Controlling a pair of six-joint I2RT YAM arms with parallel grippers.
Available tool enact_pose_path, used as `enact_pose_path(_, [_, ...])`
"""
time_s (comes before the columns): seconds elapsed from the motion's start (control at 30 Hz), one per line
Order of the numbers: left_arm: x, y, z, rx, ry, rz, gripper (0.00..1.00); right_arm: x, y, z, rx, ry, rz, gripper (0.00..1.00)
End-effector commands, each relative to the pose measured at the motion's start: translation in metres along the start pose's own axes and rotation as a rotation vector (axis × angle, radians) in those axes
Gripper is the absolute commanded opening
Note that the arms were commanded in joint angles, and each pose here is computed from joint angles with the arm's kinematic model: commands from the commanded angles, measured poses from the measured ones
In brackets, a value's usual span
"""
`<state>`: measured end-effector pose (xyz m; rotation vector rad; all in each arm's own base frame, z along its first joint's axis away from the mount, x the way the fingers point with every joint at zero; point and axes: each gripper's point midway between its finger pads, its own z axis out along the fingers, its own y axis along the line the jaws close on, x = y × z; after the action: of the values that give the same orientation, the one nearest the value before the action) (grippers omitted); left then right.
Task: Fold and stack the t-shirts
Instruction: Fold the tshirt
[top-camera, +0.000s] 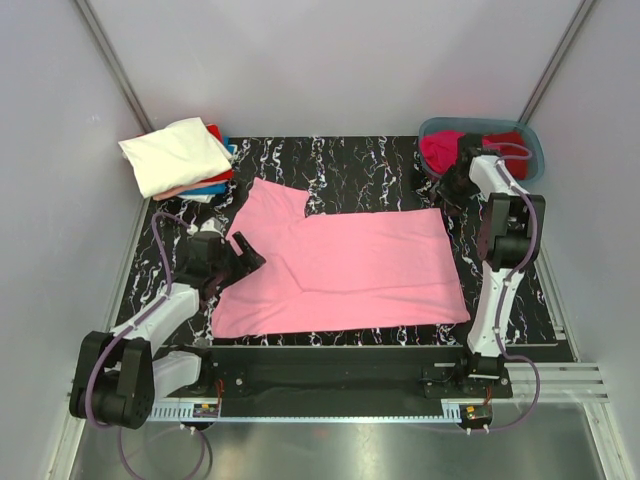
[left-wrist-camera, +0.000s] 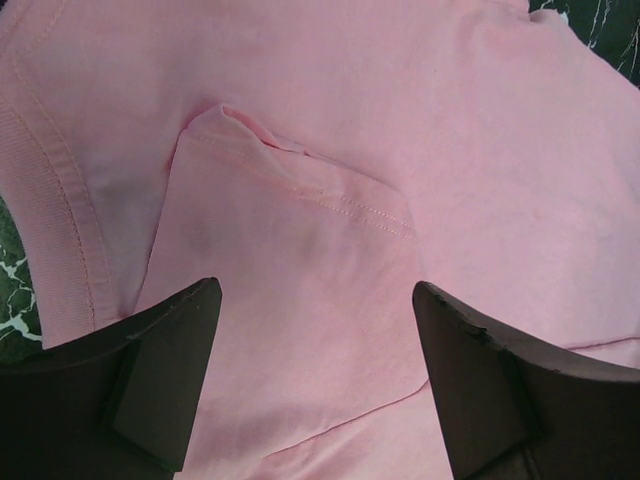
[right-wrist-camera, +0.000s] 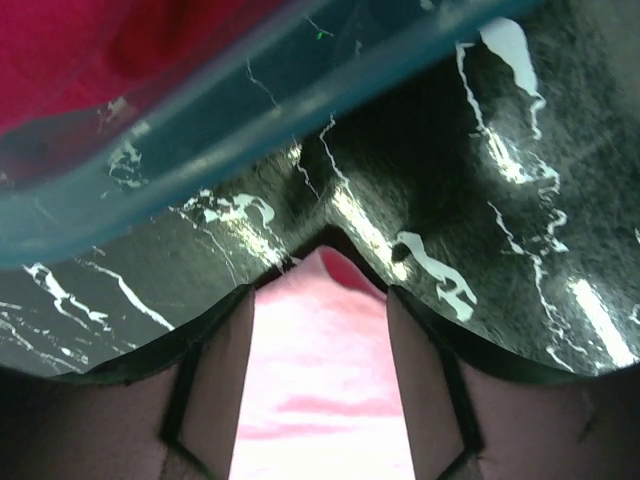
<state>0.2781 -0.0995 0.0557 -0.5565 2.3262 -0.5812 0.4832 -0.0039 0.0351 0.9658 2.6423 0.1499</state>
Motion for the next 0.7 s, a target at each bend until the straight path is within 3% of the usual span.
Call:
enact_pose_path(0.0, [-0.016, -0.012, 0.001, 0.049, -0.068, 0.018, 0.82, -0.010, 0.005, 0.006, 0.028, -0.032, -0.022, 0.61])
enact_pose_path(0.23, [-0.014, -0.010, 0.003, 0.043, -0.058, 0.016, 0.82, 0.002, 0.014, 0.020, 0.029, -0.014, -0.045, 0.47])
enact_pose_path(0.37, [-0.021, -0.013, 0.002, 0.040, -0.080, 0.017, 0.82, 0.006, 0.012, 0.023, 0.033, -0.005, -0.059, 0.22])
enact_pose_path(0.43, [-0.023, -0.009, 0.001, -0.001, -0.077, 0.013, 0.79, 0.007, 0.010, 0.022, 0.036, -0.009, -0.069, 0.15])
enact_pose_path(0.53, [-0.049, -0.007, -0.001, -0.104, -0.114, 0.025, 0.76, 0.007, 0.006, 0.018, 0.046, -0.020, -0.077, 0.05])
enact_pose_path(0.57, [-0.078, -0.021, -0.006, -0.112, -0.175, 0.036, 0.77, 0.007, 0.005, 0.017, 0.048, -0.021, -0.079, 0.03])
enact_pose_path(0.6, [-0.079, -0.015, 0.000, -0.168, -0.133, 0.062, 0.77, 0.007, 0.002, 0.014, 0.060, -0.030, -0.080, 0.00])
enact_pose_path(0.67, [-0.124, -0.045, -0.002, -0.157, -0.197, 0.086, 0.75, 0.007, -0.001, 0.011, 0.062, -0.045, -0.086, 0.00])
